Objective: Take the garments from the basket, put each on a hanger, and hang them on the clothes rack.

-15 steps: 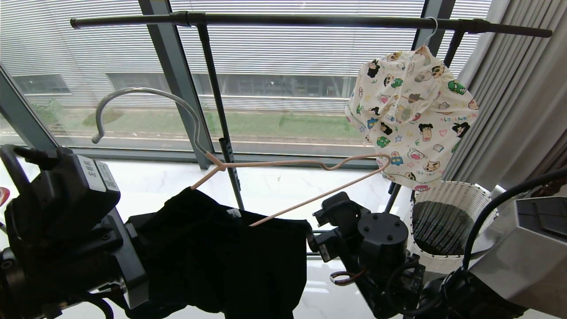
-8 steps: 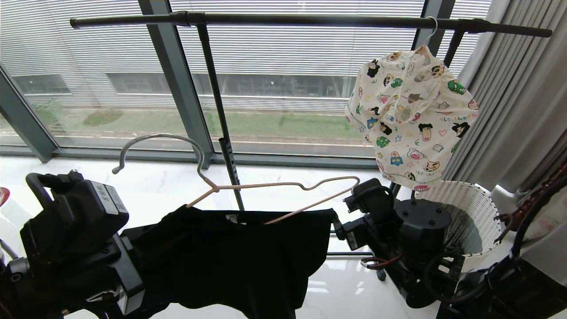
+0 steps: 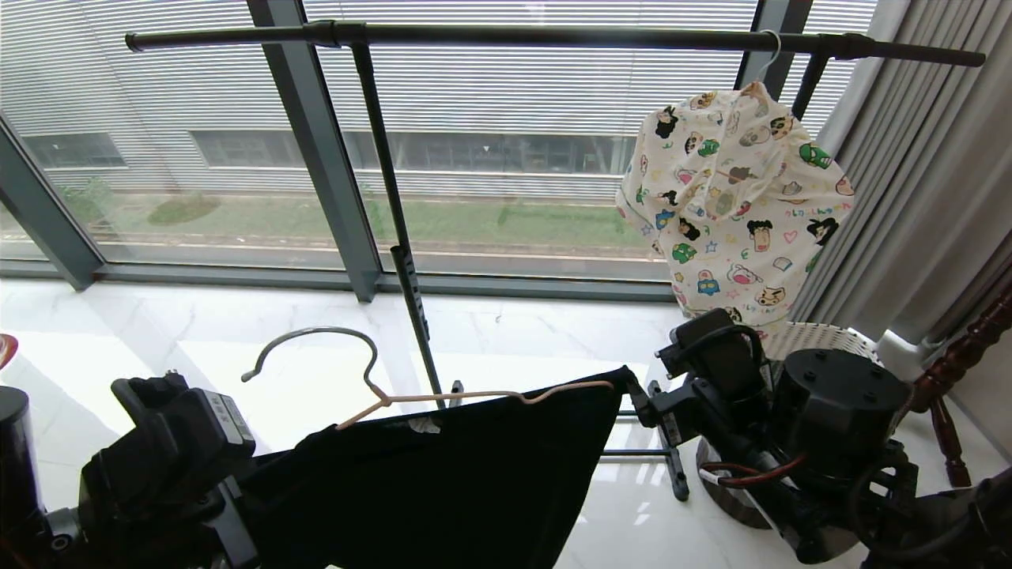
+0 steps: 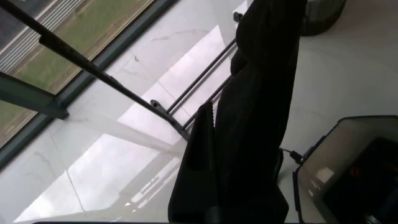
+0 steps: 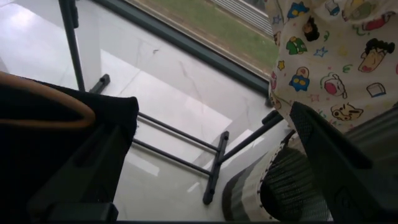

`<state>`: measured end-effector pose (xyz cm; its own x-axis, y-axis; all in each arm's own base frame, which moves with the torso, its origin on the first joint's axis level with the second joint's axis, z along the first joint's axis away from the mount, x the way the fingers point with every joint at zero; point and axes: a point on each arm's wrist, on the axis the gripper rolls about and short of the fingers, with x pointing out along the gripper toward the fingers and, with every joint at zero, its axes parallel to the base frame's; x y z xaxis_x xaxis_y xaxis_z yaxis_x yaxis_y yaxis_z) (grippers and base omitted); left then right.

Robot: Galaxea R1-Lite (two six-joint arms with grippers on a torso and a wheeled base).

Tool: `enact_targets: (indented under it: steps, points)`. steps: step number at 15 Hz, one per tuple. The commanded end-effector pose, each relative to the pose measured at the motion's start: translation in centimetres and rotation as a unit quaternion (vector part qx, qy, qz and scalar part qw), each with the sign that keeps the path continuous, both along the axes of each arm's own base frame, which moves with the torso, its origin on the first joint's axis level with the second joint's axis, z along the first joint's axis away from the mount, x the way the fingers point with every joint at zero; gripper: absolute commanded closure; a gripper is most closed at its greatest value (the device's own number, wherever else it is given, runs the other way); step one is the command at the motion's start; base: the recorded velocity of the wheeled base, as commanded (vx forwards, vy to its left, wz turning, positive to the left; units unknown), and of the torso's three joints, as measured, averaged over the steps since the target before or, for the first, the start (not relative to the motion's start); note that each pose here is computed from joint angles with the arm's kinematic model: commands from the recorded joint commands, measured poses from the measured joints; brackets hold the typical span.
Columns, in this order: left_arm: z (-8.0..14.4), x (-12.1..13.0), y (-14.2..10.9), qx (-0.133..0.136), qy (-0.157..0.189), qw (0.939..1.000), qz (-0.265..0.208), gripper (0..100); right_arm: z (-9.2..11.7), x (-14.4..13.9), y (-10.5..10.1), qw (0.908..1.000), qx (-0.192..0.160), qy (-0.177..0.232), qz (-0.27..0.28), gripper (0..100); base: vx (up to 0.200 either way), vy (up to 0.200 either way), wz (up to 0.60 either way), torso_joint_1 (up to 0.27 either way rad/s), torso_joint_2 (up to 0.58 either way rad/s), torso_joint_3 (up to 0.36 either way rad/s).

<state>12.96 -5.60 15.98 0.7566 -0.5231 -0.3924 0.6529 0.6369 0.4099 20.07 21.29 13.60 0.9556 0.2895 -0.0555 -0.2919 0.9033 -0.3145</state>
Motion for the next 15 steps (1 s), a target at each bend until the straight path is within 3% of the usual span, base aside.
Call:
enact_targets:
  steps: [1, 4, 8, 12, 15]
  points:
    - [-1.0, 0.4, -0.1, 0.016, 0.023, 0.9996, 0.002, 100, 1.4, -0.5, -0.5, 0.9998, 0.01, -0.018, 0.002, 0, 0.0, 0.0, 0.0, 0.0, 0.0, 0.0]
    - [-1.5, 1.8, -0.4, 0.049, 0.035, 0.9959, 0.067, 100, 2.6, -2.3, -0.5, 0.999, 0.008, -0.036, 0.026, 0, 0.0, 0.0, 0.0, 0.0, 0.0, 0.0]
    - [-0.4, 2.3, -0.6, 0.019, 0.029, 0.9964, 0.078, 100, 1.2, -6.8, -0.1, 0.9937, -0.02, -0.016, 0.109, 0, 0.0, 0.0, 0.0, 0.0, 0.0, 0.0]
    - [0.8, 2.7, -0.8, -0.011, 0.018, 0.9962, 0.084, 100, -0.1, -9.3, 1.1, 0.9827, -0.06, 0.014, 0.175, 0, 0.0, 0.0, 0.0, 0.0, 0.0, 0.0]
    - [1.2, 2.8, -0.9, -0.019, 0.013, 0.9962, 0.084, 100, -0.3, -10.1, 1.4, 0.9785, -0.068, 0.023, 0.193, 0, 0.0, 0.0, 0.0, 0.0, 0.0, 0.0]
